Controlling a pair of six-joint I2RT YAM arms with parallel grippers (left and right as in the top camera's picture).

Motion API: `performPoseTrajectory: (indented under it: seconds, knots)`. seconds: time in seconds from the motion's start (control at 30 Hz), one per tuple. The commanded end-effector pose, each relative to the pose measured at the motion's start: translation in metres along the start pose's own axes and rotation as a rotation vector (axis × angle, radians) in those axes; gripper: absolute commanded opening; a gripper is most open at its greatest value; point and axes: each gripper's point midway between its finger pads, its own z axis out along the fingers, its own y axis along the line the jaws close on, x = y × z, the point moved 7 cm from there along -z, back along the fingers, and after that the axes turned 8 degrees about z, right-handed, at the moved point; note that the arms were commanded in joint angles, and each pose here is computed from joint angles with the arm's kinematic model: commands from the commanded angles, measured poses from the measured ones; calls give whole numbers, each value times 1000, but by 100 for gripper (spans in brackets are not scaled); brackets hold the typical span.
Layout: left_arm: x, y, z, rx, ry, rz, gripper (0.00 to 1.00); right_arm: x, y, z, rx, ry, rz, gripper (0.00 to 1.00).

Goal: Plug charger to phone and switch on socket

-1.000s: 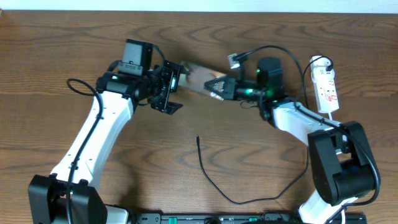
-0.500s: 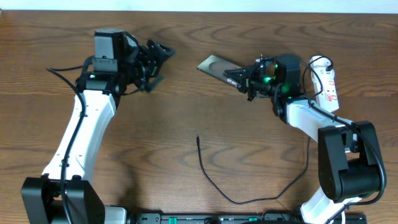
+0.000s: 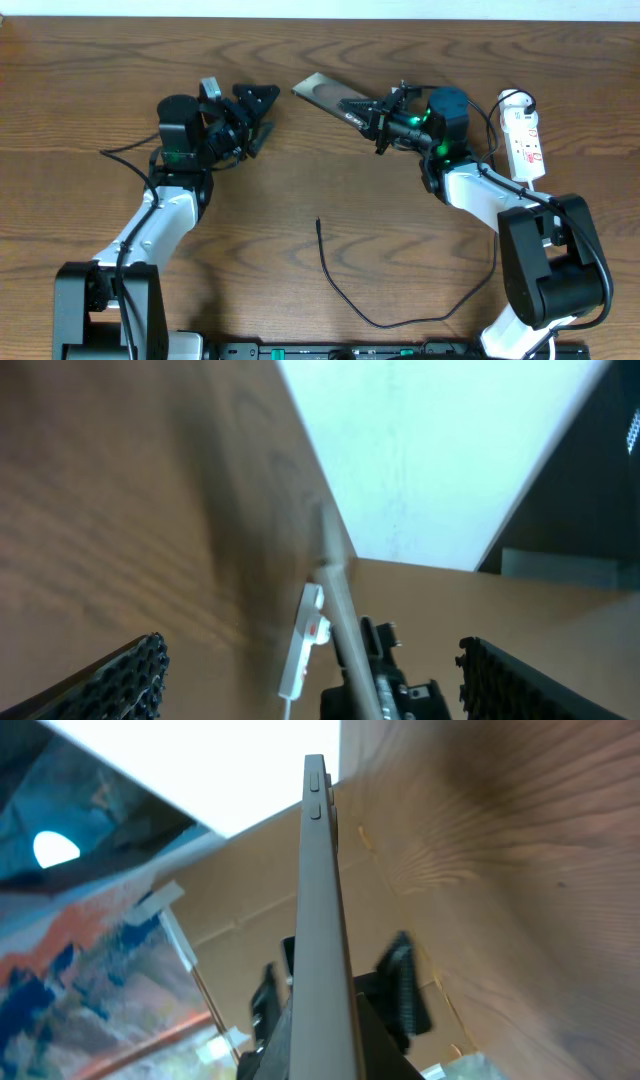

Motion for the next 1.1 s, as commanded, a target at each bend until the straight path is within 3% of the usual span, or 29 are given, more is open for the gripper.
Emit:
performPoseTrajectory:
  seconds: [0.0, 0.6, 1.07]
  knots:
    - [4, 5, 0, -1, 20, -121, 90, 16, 8, 9, -33, 40, -102, 1]
    - [-2, -2, 1, 32, -34, -285, 90, 65, 2, 40, -75, 133, -238, 1]
    - [-5, -3, 1, 35, -58, -240, 90, 84, -9, 54, -58, 155, -186, 1]
